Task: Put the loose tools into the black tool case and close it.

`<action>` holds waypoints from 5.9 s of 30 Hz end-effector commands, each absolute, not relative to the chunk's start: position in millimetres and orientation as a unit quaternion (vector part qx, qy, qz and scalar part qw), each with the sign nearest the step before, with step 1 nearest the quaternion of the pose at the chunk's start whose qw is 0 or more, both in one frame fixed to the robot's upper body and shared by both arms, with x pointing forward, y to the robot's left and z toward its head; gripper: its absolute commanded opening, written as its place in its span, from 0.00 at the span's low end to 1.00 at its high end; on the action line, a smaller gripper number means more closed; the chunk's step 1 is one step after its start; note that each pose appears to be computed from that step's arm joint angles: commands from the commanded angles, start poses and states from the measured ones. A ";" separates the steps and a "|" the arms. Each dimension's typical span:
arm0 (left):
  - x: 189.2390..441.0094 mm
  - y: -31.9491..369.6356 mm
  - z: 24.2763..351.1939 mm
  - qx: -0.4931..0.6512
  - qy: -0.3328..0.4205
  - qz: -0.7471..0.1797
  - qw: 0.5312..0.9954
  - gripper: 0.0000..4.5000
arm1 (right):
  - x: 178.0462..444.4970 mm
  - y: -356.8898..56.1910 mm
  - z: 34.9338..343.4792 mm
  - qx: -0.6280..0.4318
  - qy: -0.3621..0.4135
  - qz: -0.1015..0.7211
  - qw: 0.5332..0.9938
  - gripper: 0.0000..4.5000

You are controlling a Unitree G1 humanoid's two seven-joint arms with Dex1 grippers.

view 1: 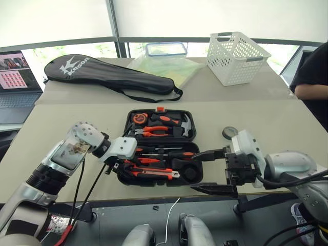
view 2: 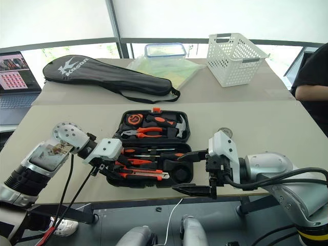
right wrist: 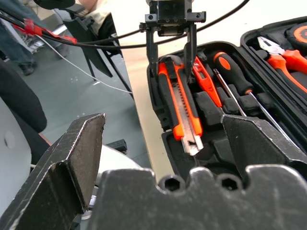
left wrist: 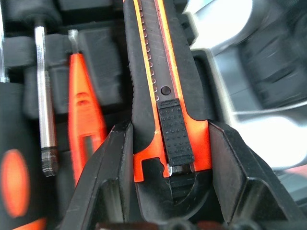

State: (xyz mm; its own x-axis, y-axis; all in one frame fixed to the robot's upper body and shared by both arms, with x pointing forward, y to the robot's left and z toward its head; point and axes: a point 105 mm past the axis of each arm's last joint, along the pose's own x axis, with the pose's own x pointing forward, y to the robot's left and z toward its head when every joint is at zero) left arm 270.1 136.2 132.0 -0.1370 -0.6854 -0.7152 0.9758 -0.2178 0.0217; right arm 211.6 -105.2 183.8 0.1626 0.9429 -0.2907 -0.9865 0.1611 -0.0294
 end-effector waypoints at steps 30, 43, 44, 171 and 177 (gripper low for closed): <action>267.3 137.6 136.8 0.338 0.201 -0.721 0.570 0.01 | 214.3 -109.0 184.9 -0.137 0.082 0.637 0.754 1.00; 284.2 135.0 107.1 0.424 0.181 -0.678 0.573 0.01 | 213.1 -109.9 184.8 -0.140 0.083 0.634 0.756 1.00; 285.1 133.3 111.6 0.417 0.176 -0.679 0.578 0.01 | 213.0 -110.1 184.9 -0.140 0.084 0.634 0.756 1.00; 291.2 176.4 111.2 0.197 0.143 -0.523 0.817 0.02 | 297.9 -135.7 130.3 -0.148 0.143 0.610 0.765 0.00; 273.8 164.3 101.2 0.195 0.158 -0.559 0.790 0.02 | 276.7 -139.0 122.2 -0.141 0.152 0.629 0.750 0.00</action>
State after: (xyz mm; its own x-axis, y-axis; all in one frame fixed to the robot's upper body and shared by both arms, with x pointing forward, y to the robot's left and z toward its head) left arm 293.9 199.7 99.0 0.4763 -0.7224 -0.5013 0.8726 0.4583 0.1687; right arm 291.8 -160.6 103.4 0.2614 0.8296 -0.4934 -0.9557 0.2942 -0.0117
